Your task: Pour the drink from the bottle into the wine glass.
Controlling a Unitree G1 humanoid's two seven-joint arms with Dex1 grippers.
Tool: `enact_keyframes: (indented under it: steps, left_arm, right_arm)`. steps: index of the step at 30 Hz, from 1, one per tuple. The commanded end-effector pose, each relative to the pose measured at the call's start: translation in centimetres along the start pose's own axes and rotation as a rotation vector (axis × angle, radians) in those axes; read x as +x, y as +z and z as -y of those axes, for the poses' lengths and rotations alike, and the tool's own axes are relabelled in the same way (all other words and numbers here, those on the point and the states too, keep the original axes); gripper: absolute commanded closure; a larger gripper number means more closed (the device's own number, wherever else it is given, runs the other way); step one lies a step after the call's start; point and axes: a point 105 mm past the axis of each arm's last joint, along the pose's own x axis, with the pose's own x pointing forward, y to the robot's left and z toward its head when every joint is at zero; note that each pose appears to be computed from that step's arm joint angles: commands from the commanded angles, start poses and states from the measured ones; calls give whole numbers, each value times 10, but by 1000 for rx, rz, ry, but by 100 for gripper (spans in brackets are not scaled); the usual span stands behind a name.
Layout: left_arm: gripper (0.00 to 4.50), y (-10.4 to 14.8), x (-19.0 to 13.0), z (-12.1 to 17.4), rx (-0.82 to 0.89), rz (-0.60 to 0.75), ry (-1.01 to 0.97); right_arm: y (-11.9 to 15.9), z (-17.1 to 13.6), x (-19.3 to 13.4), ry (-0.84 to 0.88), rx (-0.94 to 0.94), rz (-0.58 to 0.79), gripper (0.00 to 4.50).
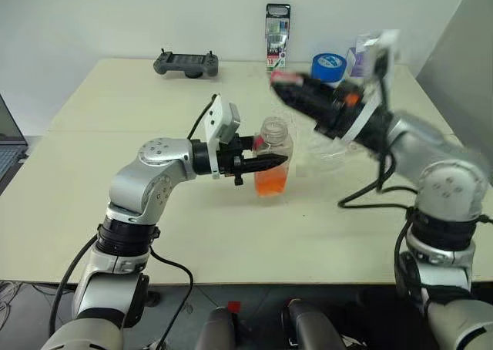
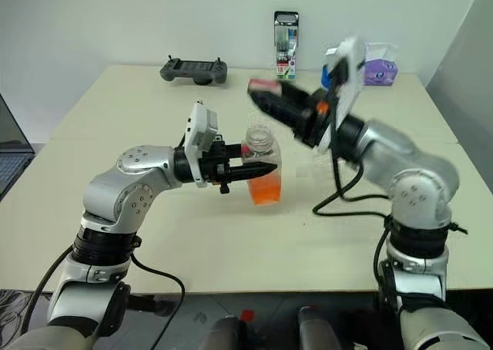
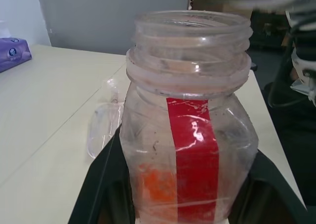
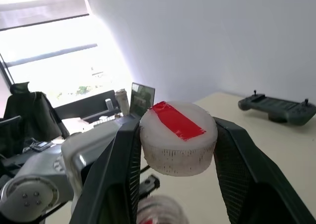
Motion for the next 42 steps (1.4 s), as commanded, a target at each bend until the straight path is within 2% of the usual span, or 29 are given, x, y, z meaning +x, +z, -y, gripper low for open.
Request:
enact_keyframes:
  steps: [1,5,9,13,15,20,23,26,34,42]
  left_arm:
    - [270,14,0,3,56,30,-10]
    - [270,14,0,4,57,30,-8]
    - [270,14,-3,4,56,28,3]
    - [270,13,-4,5,52,27,8]
    - [270,12,-4,5,50,28,8]
    - [270,14,2,5,51,34,-13]
    - [270,15,4,3,57,33,-18]
    - [270,16,4,3,60,33,-22]
    - [270,14,1,5,58,29,-16]
    - [270,14,1,5,58,31,-14]
  right_arm:
    - [-2,-7,-3,34,-243,-64,267]
    - [-2,0,-8,-3,-308,-53,267]
    - [-15,28,-43,-212,-304,-74,267]
    - [-60,62,-102,-586,-320,-184,267]
    - [-86,69,-123,-707,-316,-243,267]
    - [-150,72,-137,-825,-153,-293,267]
    - [-171,74,-137,-848,-81,-314,267]
    - [-180,78,-141,-888,-30,-321,267]
    - [-178,72,-142,-862,-60,-339,9]
    - [-177,72,-136,-850,-57,-334,4]
